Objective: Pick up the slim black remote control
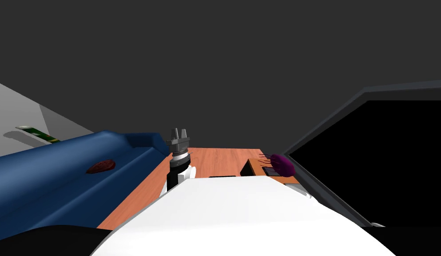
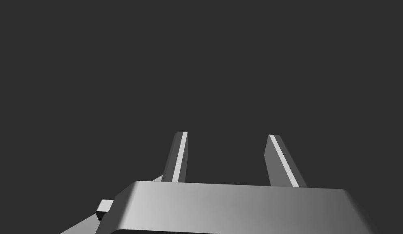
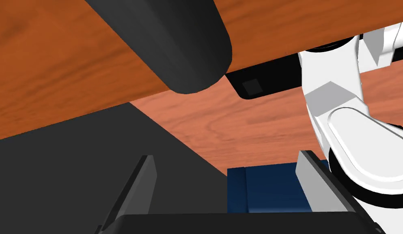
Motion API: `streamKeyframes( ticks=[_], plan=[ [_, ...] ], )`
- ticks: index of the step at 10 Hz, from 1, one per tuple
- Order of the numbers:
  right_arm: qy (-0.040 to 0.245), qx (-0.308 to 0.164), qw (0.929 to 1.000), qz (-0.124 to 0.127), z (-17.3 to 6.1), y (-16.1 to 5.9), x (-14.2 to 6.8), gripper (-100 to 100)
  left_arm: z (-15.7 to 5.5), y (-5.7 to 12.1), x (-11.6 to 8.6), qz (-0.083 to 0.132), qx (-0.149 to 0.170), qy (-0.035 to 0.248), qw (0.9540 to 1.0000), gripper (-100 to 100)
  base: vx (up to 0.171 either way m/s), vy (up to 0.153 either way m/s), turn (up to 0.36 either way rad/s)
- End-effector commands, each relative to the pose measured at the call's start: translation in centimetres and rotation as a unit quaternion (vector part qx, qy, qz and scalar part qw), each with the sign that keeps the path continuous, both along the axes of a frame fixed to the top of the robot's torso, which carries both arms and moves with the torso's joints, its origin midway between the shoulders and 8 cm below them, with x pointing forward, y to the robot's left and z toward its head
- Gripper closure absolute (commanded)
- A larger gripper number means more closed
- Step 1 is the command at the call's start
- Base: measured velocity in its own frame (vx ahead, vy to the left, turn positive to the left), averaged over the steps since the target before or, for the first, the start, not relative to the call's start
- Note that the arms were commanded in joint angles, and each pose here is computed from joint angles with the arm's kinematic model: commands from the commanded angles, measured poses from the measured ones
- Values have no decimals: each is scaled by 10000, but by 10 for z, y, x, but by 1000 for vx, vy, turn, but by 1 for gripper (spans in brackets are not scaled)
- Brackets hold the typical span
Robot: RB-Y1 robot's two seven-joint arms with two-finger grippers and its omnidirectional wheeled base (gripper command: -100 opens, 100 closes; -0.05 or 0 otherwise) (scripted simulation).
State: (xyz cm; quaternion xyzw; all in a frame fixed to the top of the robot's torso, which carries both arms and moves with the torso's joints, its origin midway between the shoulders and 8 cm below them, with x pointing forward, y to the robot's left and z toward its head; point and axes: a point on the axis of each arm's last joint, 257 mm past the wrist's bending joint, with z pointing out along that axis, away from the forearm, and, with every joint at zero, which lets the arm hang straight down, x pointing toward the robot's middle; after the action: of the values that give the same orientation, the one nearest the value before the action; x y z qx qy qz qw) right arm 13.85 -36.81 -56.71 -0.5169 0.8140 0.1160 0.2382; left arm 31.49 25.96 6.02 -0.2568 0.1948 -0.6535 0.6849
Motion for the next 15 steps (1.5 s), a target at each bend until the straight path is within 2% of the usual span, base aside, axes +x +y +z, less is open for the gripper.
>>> streamKeyframes(
  ticks=[1, 2, 3, 5, 7, 9, 10, 11, 12, 13, 15],
  plan=[
    [126, -317, 9991, 236, -3, -28, -15, -100, 0, 0, 0, 0, 0, 0, 10000, 0, -30, -32, 169],
    [191, -516, 9975, 449, -4, -45, -23, -100, 0, 0, 0, 0, 0, 0, 10000, 0, -39, -46, 291],
    [222, -553, 9973, 424, -4, -49, -26, -100, 0, 0, 0, -1, 0, 0, 10000, 0, -24, -41, 72],
    [392, -944, 9920, 744, -4, -85, -43, -100, 0, 0, 0, 0, 0, 0, 10000, 0, -20, -35, 173],
    [392, -944, 9920, 744, -4, -85, -43, -100, 0, 0, 0, 0, 0, 0, 10000, 0, -14, -21, 24],
    [571, -1313, 9841, 1053, -2, -120, -61, -100, 0, 0, 0, 0, 0, 0, 10000, 0, -24, -19, 173],
    [602, -1375, 9825, 1105, -2, -126, -63, -100, 0, 0, 0, 0, 0, 0, 10000, 0, -29, -41, 152],
    [572, -1301, 9841, 1062, -3, -121, -61, -100, 0, 0, 0, 0, 0, 0, 10000, 0, -10, -20, 19],
    [575, -1318, 9838, 1071, -2, -122, -62, 0, 0, 0, 0, 0, 0, 0, 10000, 0, 0, 0, 0],
    [569, -1319, 9843, 1028, -12, -112, -64, -100, 0, 0, 0, 0, 0, 0, 10000, 0, -2, -17, 37],
    [565, -1321, 9847, 987, -21, -102, -66, -100, 0, 0, 0, 0, 0, 0, 10000, 0, -2, 2, 5]
  ],
)
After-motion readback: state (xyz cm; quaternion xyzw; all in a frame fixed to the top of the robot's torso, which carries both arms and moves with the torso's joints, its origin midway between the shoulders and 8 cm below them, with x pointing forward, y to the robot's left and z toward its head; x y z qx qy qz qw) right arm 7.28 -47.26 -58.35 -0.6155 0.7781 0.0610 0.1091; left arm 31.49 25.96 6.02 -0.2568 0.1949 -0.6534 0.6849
